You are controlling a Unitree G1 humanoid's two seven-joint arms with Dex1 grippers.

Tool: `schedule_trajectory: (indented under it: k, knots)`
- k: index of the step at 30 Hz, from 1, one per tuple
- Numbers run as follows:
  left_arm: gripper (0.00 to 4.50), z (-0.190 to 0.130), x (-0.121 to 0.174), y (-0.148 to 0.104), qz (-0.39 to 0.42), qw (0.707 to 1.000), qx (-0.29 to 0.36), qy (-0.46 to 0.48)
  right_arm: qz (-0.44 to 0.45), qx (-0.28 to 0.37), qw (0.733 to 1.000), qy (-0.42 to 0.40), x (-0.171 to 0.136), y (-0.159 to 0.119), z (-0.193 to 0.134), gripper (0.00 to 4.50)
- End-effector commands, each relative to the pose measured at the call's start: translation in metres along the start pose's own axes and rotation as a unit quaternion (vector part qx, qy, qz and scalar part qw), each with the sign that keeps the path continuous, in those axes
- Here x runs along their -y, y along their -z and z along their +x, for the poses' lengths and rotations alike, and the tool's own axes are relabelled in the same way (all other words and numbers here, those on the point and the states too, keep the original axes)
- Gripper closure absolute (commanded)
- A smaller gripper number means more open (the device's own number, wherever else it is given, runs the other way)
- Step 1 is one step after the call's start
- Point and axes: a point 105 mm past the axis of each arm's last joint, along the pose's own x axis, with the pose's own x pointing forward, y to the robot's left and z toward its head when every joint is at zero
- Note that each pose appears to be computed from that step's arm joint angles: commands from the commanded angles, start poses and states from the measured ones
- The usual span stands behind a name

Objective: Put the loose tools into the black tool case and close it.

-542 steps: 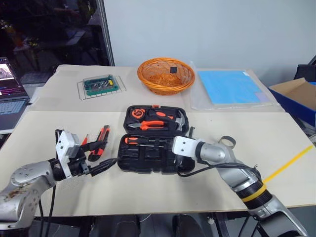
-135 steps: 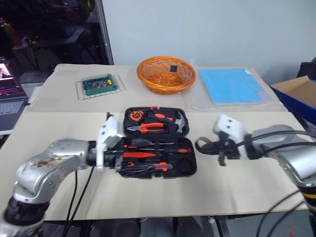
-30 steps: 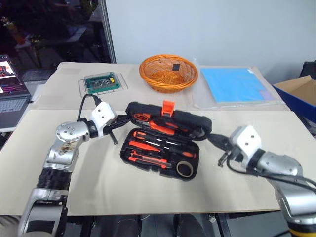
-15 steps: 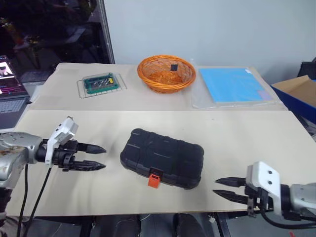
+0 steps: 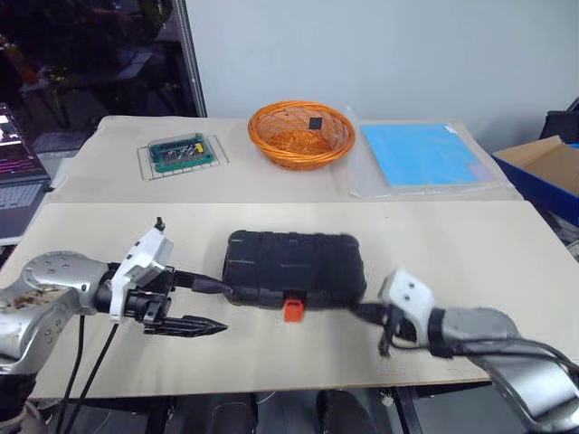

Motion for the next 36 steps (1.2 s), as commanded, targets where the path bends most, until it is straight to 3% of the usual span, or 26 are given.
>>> schedule_trajectory:
  k: [1,6,11,14,18,21,24,25,36]
  knots:
    - [1.22,0.010,-0.009,-0.009,0.036,0.999,0.012,-0.033,-0.009,0.022,0.996,0.092,0.037,-0.012,0.013,4.49]
    - [1.22,0.024,-0.027,-0.008,0.050,0.995,0.028,-0.078,-0.006,0.054,0.986,0.158,0.076,-0.028,0.049,4.49]
    - [1.22,0.038,-0.041,-0.002,0.062,0.993,0.013,-0.098,-0.001,0.070,0.988,0.135,0.090,-0.037,0.058,4.49]
    - [1.22,0.046,-0.052,0.002,0.068,0.992,-0.001,-0.107,0.008,0.067,0.992,0.107,0.084,-0.033,0.036,3.73]
    - [1.22,0.050,-0.067,0.005,0.078,0.990,-0.018,-0.117,0.040,0.083,0.995,0.047,0.054,-0.043,0.015,2.29]
    - [1.22,0.052,-0.070,0.012,0.079,0.991,-0.032,-0.104,0.086,0.109,0.990,0.010,0.024,-0.062,0.017,1.19]
    - [1.22,0.054,-0.069,0.016,0.077,0.992,-0.040,-0.089,0.113,0.093,0.989,0.028,0.009,-0.062,0.035,0.18]
    - [1.22,0.055,-0.069,0.017,0.078,0.992,-0.041,-0.086,0.126,0.087,0.988,0.035,0.006,-0.061,0.042,0.03]
    - [1.22,0.053,-0.073,0.016,0.085,0.993,-0.053,-0.070,0.168,0.068,0.981,0.066,0.005,-0.055,0.062,0.03]
